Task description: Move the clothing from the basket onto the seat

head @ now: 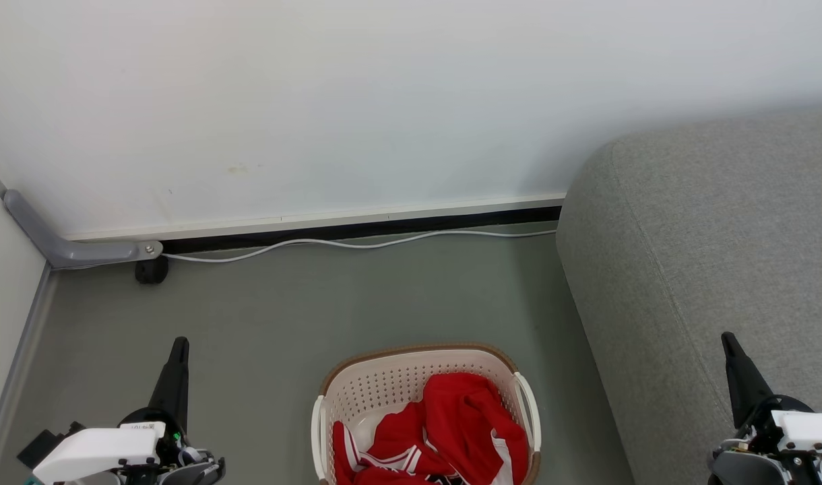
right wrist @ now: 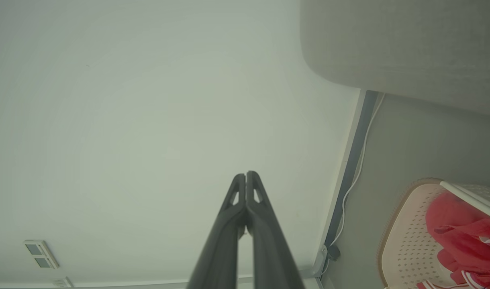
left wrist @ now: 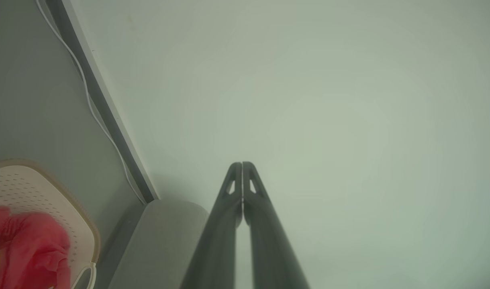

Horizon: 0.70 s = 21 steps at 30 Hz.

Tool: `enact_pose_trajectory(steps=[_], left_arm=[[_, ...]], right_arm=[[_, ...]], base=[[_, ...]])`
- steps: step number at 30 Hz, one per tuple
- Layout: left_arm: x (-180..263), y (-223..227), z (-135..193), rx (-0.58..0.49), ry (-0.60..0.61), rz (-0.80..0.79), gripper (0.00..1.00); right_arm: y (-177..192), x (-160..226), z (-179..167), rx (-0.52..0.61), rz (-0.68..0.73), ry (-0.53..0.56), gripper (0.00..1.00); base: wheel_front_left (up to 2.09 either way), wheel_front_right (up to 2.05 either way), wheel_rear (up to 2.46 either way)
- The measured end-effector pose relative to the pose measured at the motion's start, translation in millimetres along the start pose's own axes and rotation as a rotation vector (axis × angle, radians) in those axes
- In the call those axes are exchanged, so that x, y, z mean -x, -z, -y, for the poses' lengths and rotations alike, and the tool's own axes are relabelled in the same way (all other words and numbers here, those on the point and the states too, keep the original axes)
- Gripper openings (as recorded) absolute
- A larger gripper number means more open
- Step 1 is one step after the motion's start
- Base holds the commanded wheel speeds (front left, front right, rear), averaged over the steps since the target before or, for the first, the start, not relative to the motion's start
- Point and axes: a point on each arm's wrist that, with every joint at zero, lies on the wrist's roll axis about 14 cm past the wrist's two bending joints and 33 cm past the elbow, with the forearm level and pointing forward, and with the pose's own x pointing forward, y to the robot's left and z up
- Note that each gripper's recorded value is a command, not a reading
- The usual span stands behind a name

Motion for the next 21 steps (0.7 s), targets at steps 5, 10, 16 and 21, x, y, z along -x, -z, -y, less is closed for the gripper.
enact_pose_trajectory(steps=[5, 10, 16, 21], left_arm=[[0.0, 0.0, 0.0, 0.000, 0.000, 0.000, 0.00], [0.0, 0.0, 0.0, 0.000, 0.000, 0.000, 0.00], [0.0, 0.0, 0.0, 0.000, 0.000, 0.000, 0.00], [0.0, 0.0, 0.0, 0.000, 0.000, 0.000, 0.00]], right_arm=[[0.0, 0.0, 0.0, 0.000, 0.000, 0.000, 0.00], [0.0, 0.0, 0.0, 0.000, 0.000, 0.000, 0.00], [0.0, 0.0, 0.0, 0.000, 0.000, 0.000, 0.00], [0.0, 0.0, 0.0, 0.000, 0.000, 0.000, 0.00]], base=[[0.00, 0.00, 0.00], [0.00, 0.00, 0.00], [0.00, 0.00, 0.00], [0.00, 0.00, 0.00]])
